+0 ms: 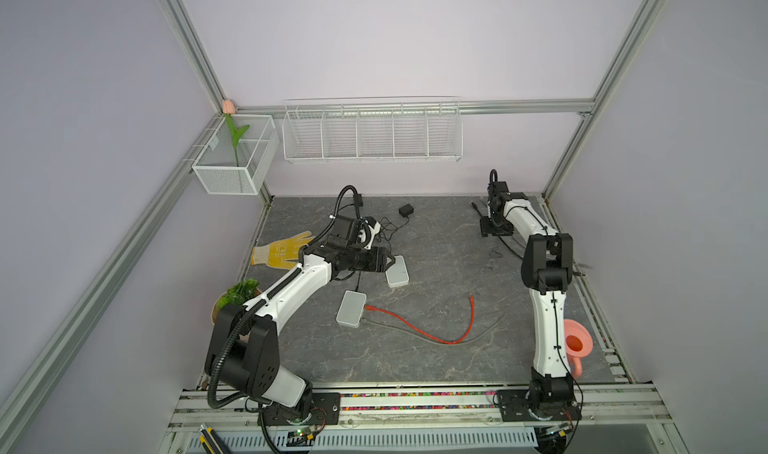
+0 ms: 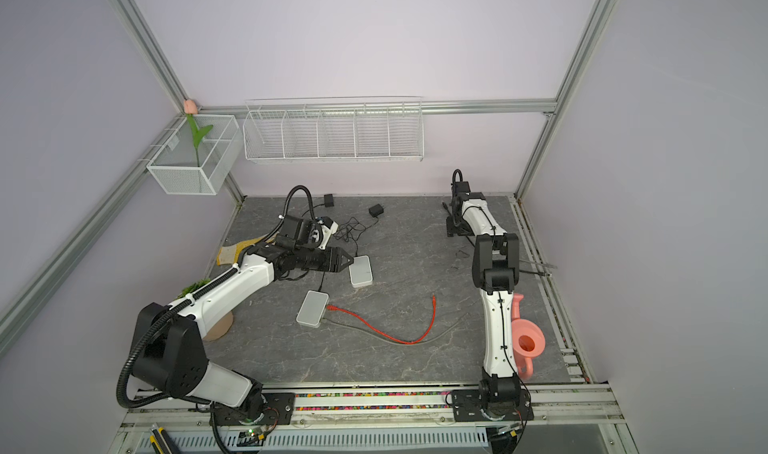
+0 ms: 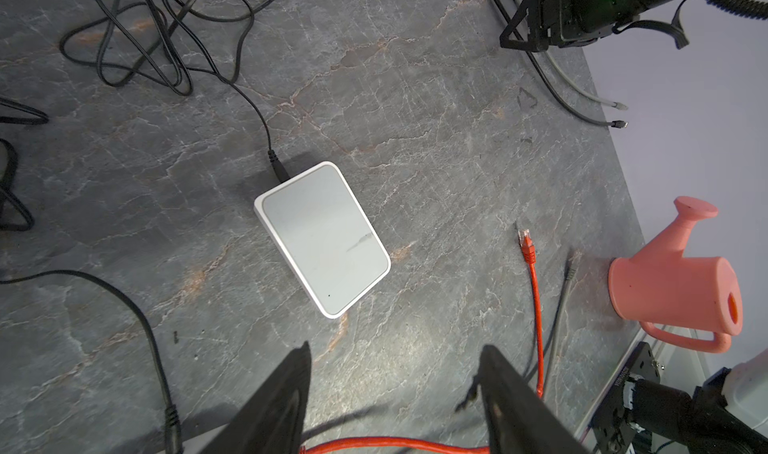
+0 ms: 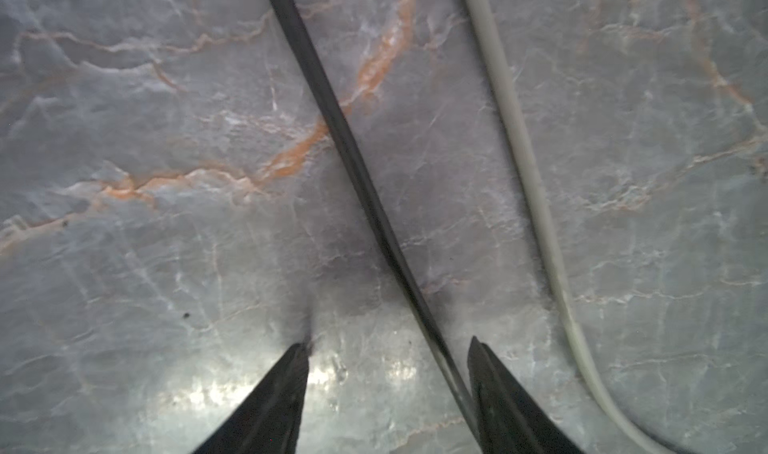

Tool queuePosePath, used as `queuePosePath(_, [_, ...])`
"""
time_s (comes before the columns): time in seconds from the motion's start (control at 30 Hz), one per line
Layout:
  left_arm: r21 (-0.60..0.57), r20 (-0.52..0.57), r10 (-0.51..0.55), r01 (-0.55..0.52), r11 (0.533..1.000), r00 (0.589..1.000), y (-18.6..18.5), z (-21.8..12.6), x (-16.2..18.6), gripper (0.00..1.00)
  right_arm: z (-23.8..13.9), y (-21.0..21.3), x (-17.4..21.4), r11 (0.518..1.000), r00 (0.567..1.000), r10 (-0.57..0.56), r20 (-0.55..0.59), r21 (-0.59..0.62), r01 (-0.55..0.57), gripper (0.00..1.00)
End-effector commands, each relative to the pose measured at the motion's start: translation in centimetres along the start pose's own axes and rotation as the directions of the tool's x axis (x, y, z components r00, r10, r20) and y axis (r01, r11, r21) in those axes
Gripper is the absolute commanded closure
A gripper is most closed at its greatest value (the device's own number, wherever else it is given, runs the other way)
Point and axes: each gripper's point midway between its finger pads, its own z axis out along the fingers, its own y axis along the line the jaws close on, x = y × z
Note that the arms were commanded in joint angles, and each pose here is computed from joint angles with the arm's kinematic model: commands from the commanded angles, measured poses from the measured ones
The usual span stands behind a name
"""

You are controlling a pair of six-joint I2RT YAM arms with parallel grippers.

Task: Insert the plug into the switch port
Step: 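Lift the black ethernet cable with the right gripper while left reaches toward the other device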

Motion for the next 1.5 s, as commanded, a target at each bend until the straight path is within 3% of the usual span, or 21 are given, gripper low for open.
queuePosePath(0.0, [0.018, 0.022, 0.012, -0.012, 1.0, 1.0, -0.4, -0.5, -0.3, 0.36, -0.2, -1.3, 0.4, 0.999, 0.999, -0.032, -0.025, 0.032, 0.033, 0.35])
queuePosePath(0.1, [0.025, 0.021, 0.011, -0.011, 1.0, 1.0, -0.4, -0.3, -0.4, 0.36, 0.1, -1.8, 0.4, 1.0, 0.999, -0.018, -0.029, 0.007, 0.018, 0.35])
queuePosePath(0.27, [0.039, 0.036, 0.011, -0.012, 0.999, 0.999, -0.9, -0.8, -0.8, 0.36, 1.6, -1.5, 2.8, 0.998, 0.99, -0.013, -0.138, -0.066, 0.004, 0.38])
queuePosePath(0.4, [0.062, 0.069, 0.021, -0.025, 0.998, 0.997, -1.8, -1.9, -1.3, 0.37, 1.7, -0.7, 3.3, 0.993, 0.987, -0.006, -0.158, -0.121, -0.013, 0.47])
queuePosePath(0.67, [0.089, 0.12, 0.03, -0.041, 0.995, 0.992, -3.0, -3.9, -1.5, 0.38, 1.1, 3.4, 5.5, 0.977, 0.98, -0.054, -0.19, -0.212, 0.012, 0.86])
queuePosePath(0.73, [0.099, 0.137, 0.035, -0.049, 0.994, 0.99, -3.4, -4.4, -1.6, 0.38, 0.3, 4.6, 6.0, 0.975, 0.981, -0.076, -0.177, -0.217, 0.036, 0.92])
queuePosePath(0.9, [0.162, 0.185, 0.038, -0.068, 0.984, 0.982, -4.6, -5.2, -1.6, 0.41, -5.4, 8.2, 4.9, 0.952, 0.994, -0.106, -0.02, -0.291, 0.096, 0.94])
queuePosePath(1.07, [0.212, 0.236, 0.035, -0.086, 0.974, 0.971, -5.7, -6.4, -1.5, 0.41, -13.8, 9.6, 3.1, 0.9, 0.986, -0.034, 0.161, -0.424, 0.1, 0.93])
queuePosePath(1.3, [0.269, 0.29, 0.056, -0.137, 0.953, 0.955, -7.3, -7.6, -1.0, 0.42, -21.1, 10.3, 3.1, 0.821, 0.958, 0.06, 0.281, -0.56, 0.113, 0.93])
queuePosePath(1.47, [0.327, 0.356, 0.097, -0.222, 0.919, 0.929, -9.9, -8.0, -1.1, 0.38, -25.9, 11.1, 4.0, 0.737, 0.924, 0.123, 0.363, -0.657, 0.159, 0.94])
